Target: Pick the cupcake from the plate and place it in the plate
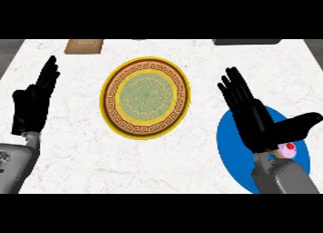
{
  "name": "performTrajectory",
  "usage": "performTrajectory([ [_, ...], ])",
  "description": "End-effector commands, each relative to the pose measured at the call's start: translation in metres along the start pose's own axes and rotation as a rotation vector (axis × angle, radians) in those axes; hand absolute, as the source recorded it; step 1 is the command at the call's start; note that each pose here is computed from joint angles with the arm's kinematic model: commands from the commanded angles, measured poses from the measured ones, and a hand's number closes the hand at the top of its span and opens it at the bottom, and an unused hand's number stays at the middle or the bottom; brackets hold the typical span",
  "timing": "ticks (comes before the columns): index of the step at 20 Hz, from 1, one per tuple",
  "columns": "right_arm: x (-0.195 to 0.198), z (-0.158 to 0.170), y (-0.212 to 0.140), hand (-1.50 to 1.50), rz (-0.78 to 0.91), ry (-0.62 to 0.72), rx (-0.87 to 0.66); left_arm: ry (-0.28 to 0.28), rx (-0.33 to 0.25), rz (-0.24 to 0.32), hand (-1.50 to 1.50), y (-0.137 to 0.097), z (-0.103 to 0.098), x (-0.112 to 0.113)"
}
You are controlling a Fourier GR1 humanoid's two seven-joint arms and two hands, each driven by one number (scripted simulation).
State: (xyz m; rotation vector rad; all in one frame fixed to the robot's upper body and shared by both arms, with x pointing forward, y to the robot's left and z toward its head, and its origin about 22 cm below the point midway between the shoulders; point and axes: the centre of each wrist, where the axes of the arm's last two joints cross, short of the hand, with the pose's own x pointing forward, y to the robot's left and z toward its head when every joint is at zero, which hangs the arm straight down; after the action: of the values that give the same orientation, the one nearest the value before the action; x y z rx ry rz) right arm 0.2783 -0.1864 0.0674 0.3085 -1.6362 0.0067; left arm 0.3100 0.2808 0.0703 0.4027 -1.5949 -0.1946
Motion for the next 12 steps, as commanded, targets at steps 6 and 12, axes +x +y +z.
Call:
performTrajectory([
  [6,0.062,0.033,-0.098,-1.5,-0.187,-0.396,-0.731,0.092,0.048,-0.17,0.0,0.041,0.045,-0.06],
  [12,0.036,0.071,-0.119,-1.5,0.222,-0.502,-1.296,0.1,0.008,-0.125,0.0,0.032,0.073,-0.079],
])
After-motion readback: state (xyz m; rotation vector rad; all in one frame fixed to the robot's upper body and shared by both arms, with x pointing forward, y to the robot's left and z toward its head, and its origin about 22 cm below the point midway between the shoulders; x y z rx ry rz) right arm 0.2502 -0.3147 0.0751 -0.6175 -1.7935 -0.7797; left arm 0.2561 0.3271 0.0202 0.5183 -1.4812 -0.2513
